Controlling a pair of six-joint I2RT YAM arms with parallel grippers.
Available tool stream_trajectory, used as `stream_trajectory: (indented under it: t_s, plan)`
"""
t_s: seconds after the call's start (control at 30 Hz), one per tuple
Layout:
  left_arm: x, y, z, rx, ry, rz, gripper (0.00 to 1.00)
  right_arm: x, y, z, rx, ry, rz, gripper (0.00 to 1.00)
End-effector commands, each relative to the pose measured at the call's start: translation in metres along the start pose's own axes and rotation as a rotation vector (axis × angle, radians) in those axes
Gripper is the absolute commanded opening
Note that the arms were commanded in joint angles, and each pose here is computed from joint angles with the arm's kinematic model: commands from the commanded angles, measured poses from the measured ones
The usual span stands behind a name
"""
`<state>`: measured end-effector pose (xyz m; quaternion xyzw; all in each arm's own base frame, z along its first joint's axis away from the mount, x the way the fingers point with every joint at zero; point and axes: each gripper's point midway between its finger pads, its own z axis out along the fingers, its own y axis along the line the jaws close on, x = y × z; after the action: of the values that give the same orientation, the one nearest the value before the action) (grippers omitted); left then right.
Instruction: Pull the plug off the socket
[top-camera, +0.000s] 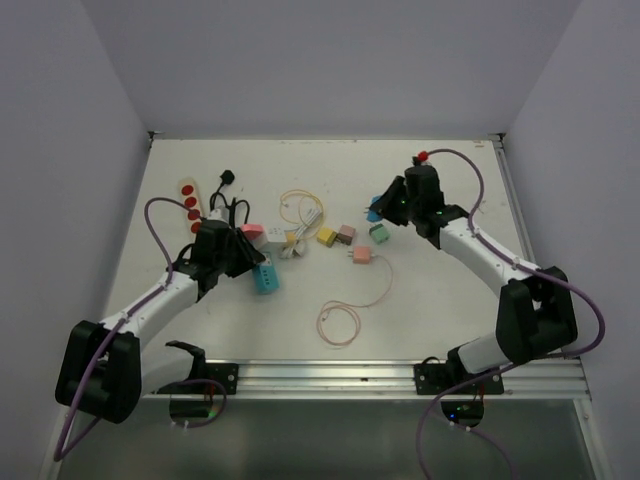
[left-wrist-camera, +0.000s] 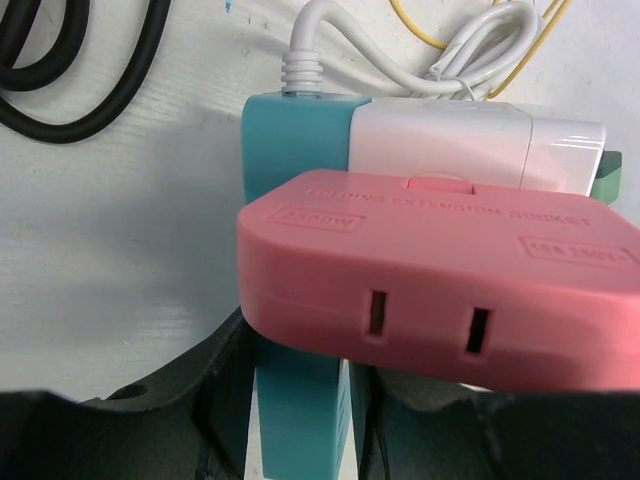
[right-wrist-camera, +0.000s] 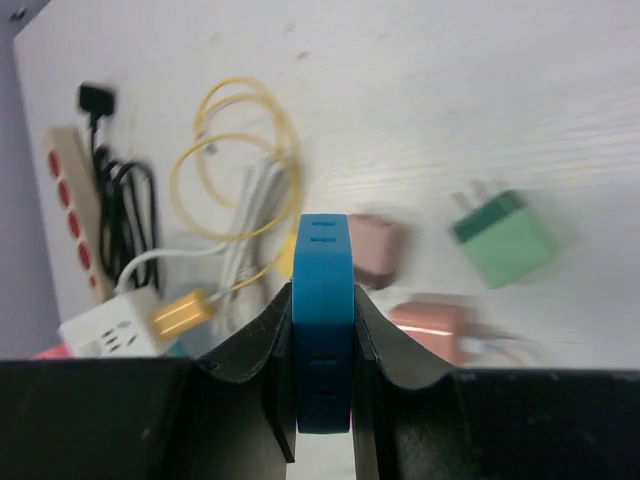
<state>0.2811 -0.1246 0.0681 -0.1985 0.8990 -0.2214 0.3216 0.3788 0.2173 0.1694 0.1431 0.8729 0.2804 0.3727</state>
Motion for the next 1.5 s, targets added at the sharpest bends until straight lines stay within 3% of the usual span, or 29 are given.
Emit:
stream_trajectory:
  t_s: [0.0,0.17,0.53,0.57,0.63,0.67,0.77,0.87,0.97,1.23,1.47]
  plan:
    - [-0.002,0.028,-0.003,-0.111,-0.017,0.057,0.0,-0.034,-0.064,-0.013,0.13,-0.116,0.114,0.0]
    - [0.002,0.019,-0.002,-0.056,0.004,0.075,0.0,-0.04,-0.146,-0.008,0.227,-0.131,0.273,0.0]
    - [-0.001,0.005,-0.007,0.022,-0.012,0.09,0.0,-0.028,-0.17,0.039,0.134,-0.059,0.331,0.0]
    - [-0.001,0.004,-0.007,0.03,-0.01,0.088,0.0,-0.027,-0.172,0.04,0.139,-0.058,0.333,0.02]
    - [-0.001,0.002,-0.007,0.041,-0.014,0.088,0.0,-0.022,-0.179,0.04,0.153,-0.049,0.334,0.15]
    - [0.0,0.0,-0.007,0.051,-0.012,0.087,0.0,-0.022,-0.18,0.039,0.157,-0.049,0.329,0.28]
    - [0.0,-0.003,-0.007,0.07,-0.012,0.087,0.0,-0.023,-0.18,0.032,0.17,-0.041,0.284,0.51]
    - [-0.003,-0.006,-0.007,0.082,-0.016,0.089,0.0,-0.03,-0.177,0.021,0.189,-0.043,0.225,0.69]
    - [-0.005,-0.008,-0.007,0.086,-0.019,0.093,0.0,-0.037,-0.169,0.009,0.191,-0.039,0.175,0.8]
    - [-0.006,-0.006,0.0,0.076,-0.014,0.09,0.0,-0.036,-0.114,-0.009,0.137,-0.009,-0.057,0.82]
    - [0.005,0.002,0.013,0.113,-0.027,0.019,0.21,0.004,-0.066,-0.007,0.022,0.077,-0.154,0.82]
